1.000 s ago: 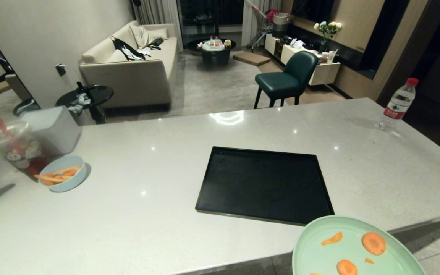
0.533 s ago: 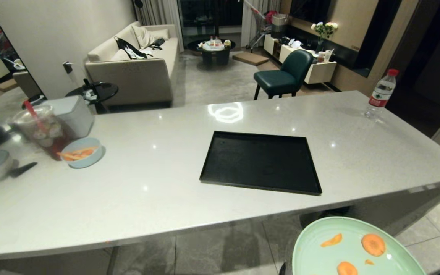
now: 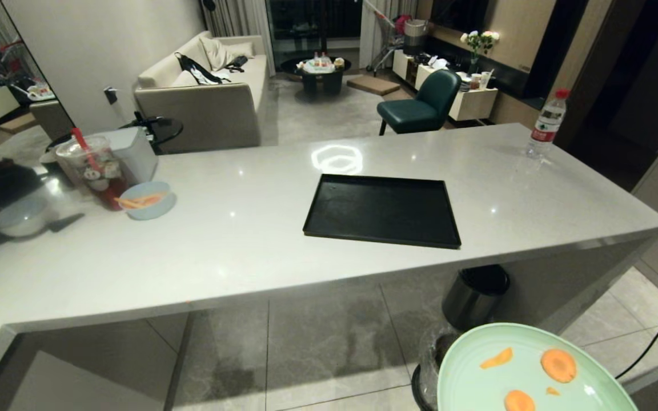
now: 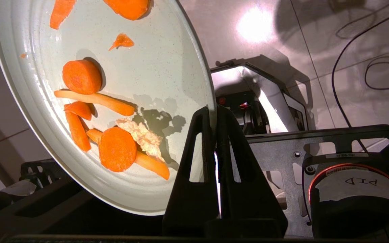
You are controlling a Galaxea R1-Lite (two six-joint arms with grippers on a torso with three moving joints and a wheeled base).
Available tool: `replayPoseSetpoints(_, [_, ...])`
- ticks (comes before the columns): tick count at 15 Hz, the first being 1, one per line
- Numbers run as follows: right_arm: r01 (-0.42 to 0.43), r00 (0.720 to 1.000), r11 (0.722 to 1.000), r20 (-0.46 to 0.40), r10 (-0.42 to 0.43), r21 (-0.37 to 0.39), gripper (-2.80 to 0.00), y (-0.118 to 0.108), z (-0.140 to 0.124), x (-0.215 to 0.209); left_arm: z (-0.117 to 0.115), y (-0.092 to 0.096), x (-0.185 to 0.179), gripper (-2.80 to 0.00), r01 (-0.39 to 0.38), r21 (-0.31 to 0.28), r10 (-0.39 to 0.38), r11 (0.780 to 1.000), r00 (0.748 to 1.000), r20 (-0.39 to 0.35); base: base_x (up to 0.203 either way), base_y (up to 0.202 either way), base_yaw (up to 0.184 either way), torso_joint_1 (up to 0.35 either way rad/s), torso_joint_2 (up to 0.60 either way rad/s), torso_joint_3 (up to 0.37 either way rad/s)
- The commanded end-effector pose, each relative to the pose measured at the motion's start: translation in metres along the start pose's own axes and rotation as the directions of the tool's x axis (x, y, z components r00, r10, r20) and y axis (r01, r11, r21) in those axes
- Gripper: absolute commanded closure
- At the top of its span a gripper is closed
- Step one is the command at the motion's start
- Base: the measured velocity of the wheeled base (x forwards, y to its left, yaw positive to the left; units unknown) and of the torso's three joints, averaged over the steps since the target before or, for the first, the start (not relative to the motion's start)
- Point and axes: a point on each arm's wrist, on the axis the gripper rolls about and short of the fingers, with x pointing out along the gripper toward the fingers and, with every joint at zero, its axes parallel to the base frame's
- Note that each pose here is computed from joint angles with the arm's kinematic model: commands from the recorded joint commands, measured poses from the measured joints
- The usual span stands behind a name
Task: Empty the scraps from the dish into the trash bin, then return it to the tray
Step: Move the plate over the trash can
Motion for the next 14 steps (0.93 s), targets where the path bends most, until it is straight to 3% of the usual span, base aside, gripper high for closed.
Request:
replayPoseSetpoints(1, [0.003, 1.0, 1.0, -0.004, -0.003, 0.004, 0.0, 0.0, -0.0001, 0.0003, 0.0001, 0.0, 0.0001, 0.0, 0.0, -0.001, 0.0, 1.0, 1.0, 0.0, -0.195, 0.0, -0.002, 0.005, 0.0, 0.003])
replayPoseSetpoints(6, [-0.003, 1.0, 1.0, 0.0, 0.003, 0.005, 0.0, -0.0058, -0.0054, -0.0012, 0.0001, 0.0, 0.0001, 0.0, -0.001, -0.001, 0.001, 1.0, 1.0, 0.0, -0.169, 0.0, -0.002, 0.001, 0.0, 0.001])
replayPoseSetpoints(14, [-0.007, 1.0, 1.0, 0.002, 0.006, 0.003, 0.0, -0.0063, -0.0061, -0.0018, 0.0001, 0.0, 0.0001, 0.0, 0.0, -0.001, 0.0, 1.0, 1.0, 0.0, 0.0, 0.0, 0.0, 0.0, 0.0, 0.0])
